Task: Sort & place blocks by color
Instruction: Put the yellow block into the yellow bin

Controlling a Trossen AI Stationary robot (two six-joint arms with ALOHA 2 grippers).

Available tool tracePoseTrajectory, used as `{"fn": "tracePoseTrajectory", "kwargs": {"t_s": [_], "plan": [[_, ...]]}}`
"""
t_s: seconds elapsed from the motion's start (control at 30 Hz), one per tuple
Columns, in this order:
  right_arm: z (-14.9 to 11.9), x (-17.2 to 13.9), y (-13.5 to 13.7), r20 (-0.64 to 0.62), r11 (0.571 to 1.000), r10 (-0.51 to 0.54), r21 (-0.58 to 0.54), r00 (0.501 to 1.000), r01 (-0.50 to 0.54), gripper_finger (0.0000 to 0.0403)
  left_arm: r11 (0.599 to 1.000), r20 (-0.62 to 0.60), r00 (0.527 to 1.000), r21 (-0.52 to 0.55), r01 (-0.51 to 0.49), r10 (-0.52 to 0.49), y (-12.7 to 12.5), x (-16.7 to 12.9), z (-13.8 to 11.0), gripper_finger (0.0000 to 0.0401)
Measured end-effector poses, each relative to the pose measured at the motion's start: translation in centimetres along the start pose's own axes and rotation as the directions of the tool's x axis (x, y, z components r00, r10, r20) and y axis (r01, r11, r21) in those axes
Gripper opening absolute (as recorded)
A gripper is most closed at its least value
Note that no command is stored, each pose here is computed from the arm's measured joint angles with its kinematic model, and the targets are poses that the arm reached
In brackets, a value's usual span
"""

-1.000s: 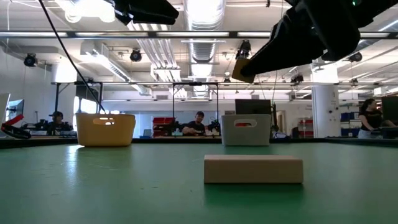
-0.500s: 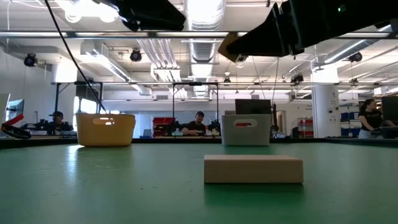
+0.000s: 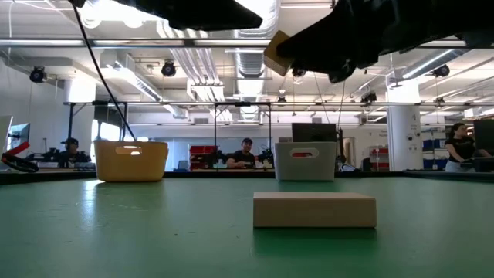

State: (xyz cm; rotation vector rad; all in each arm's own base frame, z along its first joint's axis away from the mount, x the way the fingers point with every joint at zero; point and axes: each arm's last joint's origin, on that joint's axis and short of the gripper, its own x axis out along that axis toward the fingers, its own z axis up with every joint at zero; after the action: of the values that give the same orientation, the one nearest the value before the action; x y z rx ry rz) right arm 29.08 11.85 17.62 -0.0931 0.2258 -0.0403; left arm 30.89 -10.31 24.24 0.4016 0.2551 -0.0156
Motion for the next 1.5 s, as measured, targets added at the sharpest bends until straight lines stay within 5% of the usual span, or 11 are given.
{"fn": "tracePoseTrajectory", "kwargs": {"t_s": [0.13, 0.27, 0.87, 1.2, 1.5], "plan": [[0.1, 0.6, -1.1, 0.003, 0.978, 0.124, 0.171, 0.992, -0.122, 0.0121, 0.968, -0.02, 1.0, 0.249, 0.021, -0.017, -1.0, 0.8, -0.7, 0.0249], [0.0, 1.1, -2.1, -0.009, 0.925, 0.229, 0.312, 0.973, -0.215, 0.0121, 0.933, -0.055, 0.998, 0.356, 0.045, -0.027, -1.6, 1.4, -1.6, 0.0252], [1.0, 2.0, -3.6, 0.029, 0.843, 0.281, 0.47, 0.959, -0.261, 0.0121, 0.929, -0.029, 0.999, 0.369, 0.039, -0.03, -1.8, 1.9, -1.7, 0.0248], [1.1, 2.1, -3.7, 0.032, 0.842, 0.277, 0.473, 0.96, -0.259, 0.0146, 0.923, -0.031, 0.999, 0.384, 0.036, -0.027, -1.8, 1.9, -1.7, 0.0125], [1.1, 2.5, -5.3, 0.033, 0.859, 0.206, 0.473, 0.978, -0.197, 0.0199, 0.933, -0.05, 0.999, 0.36, -0.002, 0.021, -1.3, 2.0, -1.9, 0.0121]]}}
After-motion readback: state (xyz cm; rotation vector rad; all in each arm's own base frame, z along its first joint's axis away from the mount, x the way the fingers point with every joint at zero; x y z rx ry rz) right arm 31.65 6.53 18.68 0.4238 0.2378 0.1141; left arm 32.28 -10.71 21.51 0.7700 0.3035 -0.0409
